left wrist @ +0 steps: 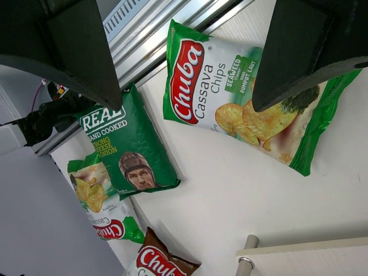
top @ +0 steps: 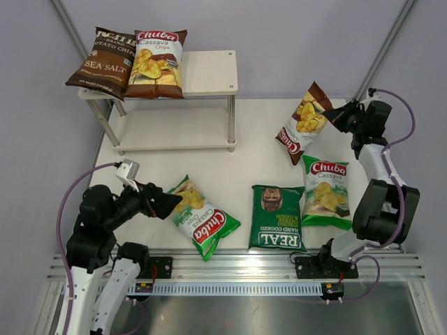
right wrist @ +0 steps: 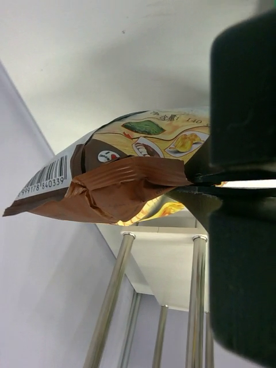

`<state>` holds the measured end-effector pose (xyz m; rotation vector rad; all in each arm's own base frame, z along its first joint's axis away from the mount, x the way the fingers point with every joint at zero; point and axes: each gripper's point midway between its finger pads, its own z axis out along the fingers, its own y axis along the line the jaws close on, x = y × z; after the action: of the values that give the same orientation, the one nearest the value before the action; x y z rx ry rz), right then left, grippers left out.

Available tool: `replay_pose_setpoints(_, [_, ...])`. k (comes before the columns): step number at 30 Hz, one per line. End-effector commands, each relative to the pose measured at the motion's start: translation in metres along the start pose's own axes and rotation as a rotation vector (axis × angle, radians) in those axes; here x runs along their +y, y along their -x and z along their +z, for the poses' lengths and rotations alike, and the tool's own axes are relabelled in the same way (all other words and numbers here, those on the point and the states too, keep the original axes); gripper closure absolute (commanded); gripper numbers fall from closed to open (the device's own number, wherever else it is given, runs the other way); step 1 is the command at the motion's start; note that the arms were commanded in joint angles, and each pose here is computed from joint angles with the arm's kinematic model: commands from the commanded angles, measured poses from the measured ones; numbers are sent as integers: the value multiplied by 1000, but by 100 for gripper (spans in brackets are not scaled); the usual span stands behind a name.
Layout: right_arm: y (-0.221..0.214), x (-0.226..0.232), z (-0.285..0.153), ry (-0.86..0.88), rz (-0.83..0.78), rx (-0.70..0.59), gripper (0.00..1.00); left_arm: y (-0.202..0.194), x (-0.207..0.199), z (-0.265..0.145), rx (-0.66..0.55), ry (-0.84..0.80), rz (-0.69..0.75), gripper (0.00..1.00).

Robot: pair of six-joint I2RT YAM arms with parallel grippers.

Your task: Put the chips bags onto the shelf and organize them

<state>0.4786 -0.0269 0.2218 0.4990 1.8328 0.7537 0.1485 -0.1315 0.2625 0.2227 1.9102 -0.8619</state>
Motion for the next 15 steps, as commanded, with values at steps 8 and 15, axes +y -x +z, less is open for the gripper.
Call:
replay_pose_setpoints(8, [34, 94, -75, 9, -82, -112, 100, 16, -10, 30, -36, -112, -135, 1])
replay_pose_setpoints(15, [34, 142, -116, 113, -61, -128, 100, 35, -21, 49, -112, -213, -291, 1])
